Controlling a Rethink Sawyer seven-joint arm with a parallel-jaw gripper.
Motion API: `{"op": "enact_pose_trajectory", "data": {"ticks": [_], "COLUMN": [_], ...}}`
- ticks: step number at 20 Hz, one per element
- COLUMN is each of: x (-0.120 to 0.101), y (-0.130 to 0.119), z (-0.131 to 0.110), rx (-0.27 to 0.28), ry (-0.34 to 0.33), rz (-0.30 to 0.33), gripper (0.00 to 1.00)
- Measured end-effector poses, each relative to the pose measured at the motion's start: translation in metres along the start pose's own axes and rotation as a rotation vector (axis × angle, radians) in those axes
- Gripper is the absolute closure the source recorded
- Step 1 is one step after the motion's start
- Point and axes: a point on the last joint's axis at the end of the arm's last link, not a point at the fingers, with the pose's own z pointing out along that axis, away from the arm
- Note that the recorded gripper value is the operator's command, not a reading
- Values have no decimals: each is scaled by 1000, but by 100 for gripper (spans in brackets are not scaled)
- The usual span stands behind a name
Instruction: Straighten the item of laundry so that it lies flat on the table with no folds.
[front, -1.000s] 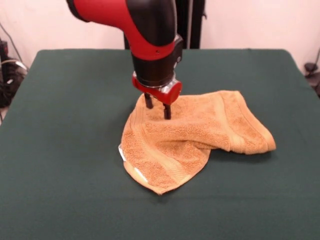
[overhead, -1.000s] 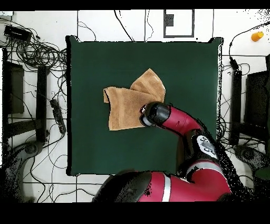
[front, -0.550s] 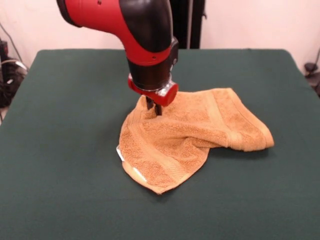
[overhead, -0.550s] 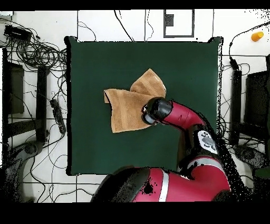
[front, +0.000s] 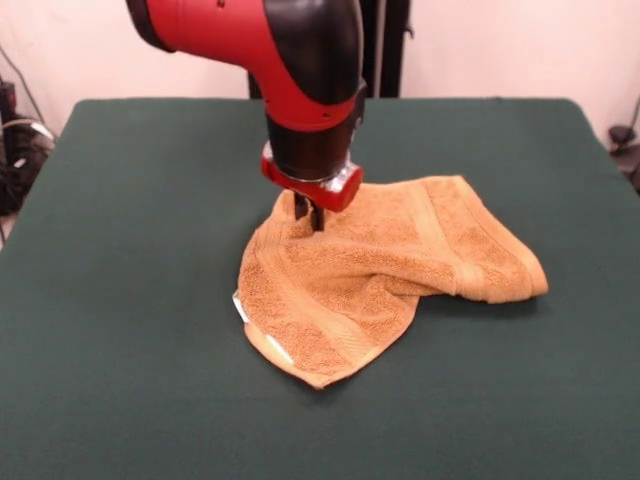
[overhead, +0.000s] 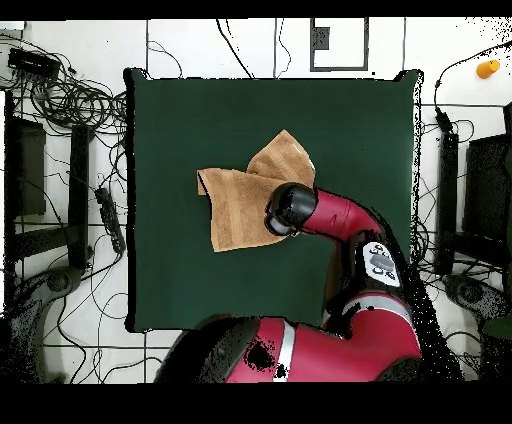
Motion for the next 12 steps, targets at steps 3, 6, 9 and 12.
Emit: {"op": "enact_pose_trajectory", "data": {"ticks": [3, 6, 9, 12], "x": [4, 7, 5, -2], "y": [-3, -26, -52, -99], "z": [-4, -20, -38, -63], "rx": [17, 38, 50, 65], "ry": [-37, -111, -162, -215], "rz": [-22, -41, -35, 4], "gripper": [100, 100, 100, 100]}}
